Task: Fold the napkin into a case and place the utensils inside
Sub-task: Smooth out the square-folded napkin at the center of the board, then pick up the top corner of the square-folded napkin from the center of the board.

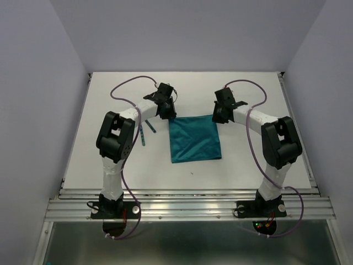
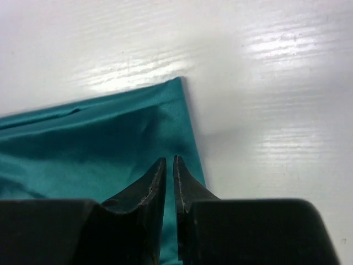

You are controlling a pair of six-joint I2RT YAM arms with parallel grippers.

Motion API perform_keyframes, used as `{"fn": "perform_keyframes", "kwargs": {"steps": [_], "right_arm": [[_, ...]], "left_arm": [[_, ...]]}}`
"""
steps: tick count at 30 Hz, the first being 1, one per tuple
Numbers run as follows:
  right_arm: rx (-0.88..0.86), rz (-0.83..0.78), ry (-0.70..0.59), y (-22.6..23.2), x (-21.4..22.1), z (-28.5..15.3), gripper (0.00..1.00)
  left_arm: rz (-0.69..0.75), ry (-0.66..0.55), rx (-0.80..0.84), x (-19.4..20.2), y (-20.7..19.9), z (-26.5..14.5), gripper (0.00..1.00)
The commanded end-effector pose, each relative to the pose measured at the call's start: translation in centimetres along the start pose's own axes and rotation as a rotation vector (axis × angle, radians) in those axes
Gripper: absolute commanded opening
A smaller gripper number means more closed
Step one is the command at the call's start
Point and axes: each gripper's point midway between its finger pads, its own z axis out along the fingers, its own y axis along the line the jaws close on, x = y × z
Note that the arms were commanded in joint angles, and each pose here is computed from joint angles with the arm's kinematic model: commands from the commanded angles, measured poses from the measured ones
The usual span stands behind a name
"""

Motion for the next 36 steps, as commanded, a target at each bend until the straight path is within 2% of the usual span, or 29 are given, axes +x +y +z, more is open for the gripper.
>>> {"fn": "perform_keyframes", "kwargs": {"steps": [1,6,12,18,21,25,28,34,36], "right_arm": [[0.011,0.002,-0.029,-0.1,-2.6,1.7,0.16],[0.019,-0.011,-0.025,0.3,-3.6,4.1,0.15],[0.056,-0.024,-0.027,-0.3,-4.3,5.4,0.14],[0.020,-0.030,-0.080,0.1,-5.8,1.9,0.15],[-0.041,-0.028,-0.115,0.8,-6.5,-1.4,0.17],[-0.110,-0.090,-0.142,3.5,-4.8,-5.9,0.17],[-0.143,-0.171,-0.095,6.0,-0.4,-7.2,0.20],[-0.300,-0.330,-0.063,12.8,7.2,-10.5,0.35],[-0.306,-0.387,-0.042,14.0,9.2,-10.3,0.39]], "left_arm": [[0.021,-0.035,-0.011,-2.3,0.0,0.5,0.35],[0.032,-0.013,-0.027,-2.0,0.4,2.6,0.34],[0.040,-0.042,-0.047,-3.0,0.5,2.7,0.34],[0.041,-0.103,-0.035,-5.1,-0.4,0.5,0.34],[0.037,-0.158,-0.033,-6.8,-0.9,-1.6,0.34],[0.026,-0.227,-0.038,-8.7,-1.2,-5.3,0.35],[0.009,-0.257,-0.050,-9.3,-0.6,-7.6,0.36],[-0.070,-0.233,-0.102,-6.6,4.6,-9.9,0.37],[-0.097,-0.179,-0.137,-4.1,7.0,-9.5,0.37]]}}
